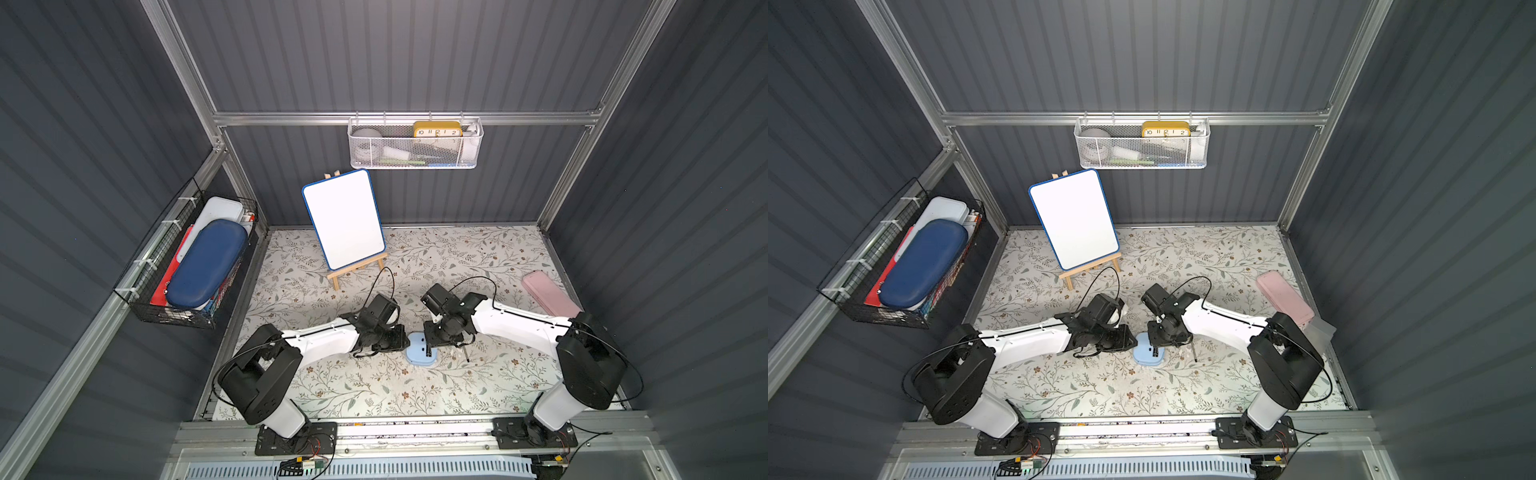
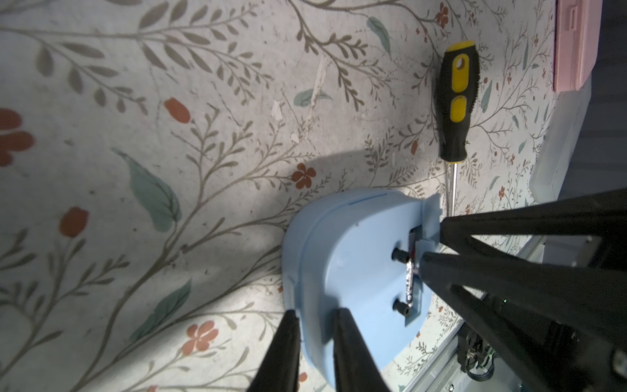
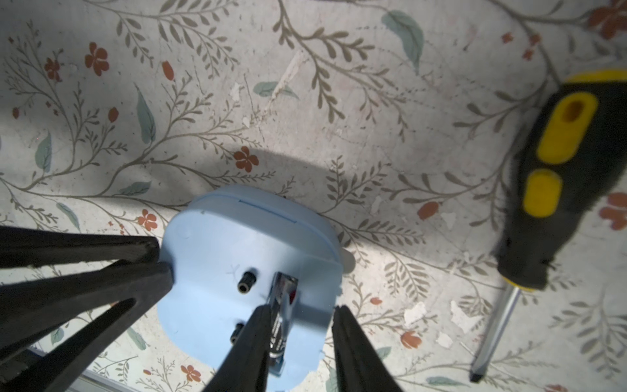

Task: Remove the battery from the alarm
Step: Remove the cover from the alarm, then adjust the alarm at the center of the board.

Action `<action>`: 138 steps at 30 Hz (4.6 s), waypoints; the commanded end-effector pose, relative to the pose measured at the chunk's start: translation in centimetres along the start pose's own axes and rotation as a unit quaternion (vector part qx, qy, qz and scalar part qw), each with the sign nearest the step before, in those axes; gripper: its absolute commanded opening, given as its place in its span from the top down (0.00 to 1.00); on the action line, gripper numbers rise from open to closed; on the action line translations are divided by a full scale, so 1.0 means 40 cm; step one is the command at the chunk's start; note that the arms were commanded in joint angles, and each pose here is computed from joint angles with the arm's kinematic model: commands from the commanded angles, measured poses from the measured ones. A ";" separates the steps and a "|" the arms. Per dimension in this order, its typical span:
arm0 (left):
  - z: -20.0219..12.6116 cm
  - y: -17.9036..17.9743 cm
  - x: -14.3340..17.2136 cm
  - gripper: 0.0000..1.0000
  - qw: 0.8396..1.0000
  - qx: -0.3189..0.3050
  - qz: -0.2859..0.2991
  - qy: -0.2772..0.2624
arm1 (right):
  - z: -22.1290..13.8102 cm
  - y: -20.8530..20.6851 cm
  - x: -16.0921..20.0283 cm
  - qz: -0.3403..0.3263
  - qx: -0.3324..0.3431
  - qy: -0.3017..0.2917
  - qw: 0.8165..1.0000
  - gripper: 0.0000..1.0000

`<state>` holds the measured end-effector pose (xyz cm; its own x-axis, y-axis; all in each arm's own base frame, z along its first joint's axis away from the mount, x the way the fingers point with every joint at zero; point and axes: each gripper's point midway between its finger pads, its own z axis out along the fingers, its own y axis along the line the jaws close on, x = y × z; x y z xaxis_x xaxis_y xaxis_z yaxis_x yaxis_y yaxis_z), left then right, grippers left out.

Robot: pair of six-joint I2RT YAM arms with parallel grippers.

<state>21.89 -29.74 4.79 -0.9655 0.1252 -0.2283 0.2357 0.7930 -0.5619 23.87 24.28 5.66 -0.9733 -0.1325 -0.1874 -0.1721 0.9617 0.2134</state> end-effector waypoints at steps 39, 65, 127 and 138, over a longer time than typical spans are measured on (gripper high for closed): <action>-0.012 0.099 0.059 0.78 0.995 -0.093 -0.028 0.036 | -0.070 -0.297 -0.134 0.140 0.103 -0.066 0.983 0.70; -0.113 0.038 -0.003 0.73 0.996 -0.084 -0.012 -0.026 | -0.110 -0.350 -0.135 0.191 0.073 -0.104 0.973 0.52; 0.012 0.027 0.002 1.00 0.978 -0.032 -0.203 -0.031 | 0.086 -0.047 -0.014 0.016 0.006 0.074 0.997 1.00; -0.140 0.119 -0.008 1.00 0.968 -0.087 -0.209 -0.107 | 0.011 -0.088 -0.128 -0.002 0.054 0.009 0.998 1.00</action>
<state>21.59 -25.71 6.48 -0.9453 -0.3086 -0.1058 -0.1988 0.8020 -0.5633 27.86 22.21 4.38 -0.9829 -0.1320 -0.1284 -0.1496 0.9790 0.1385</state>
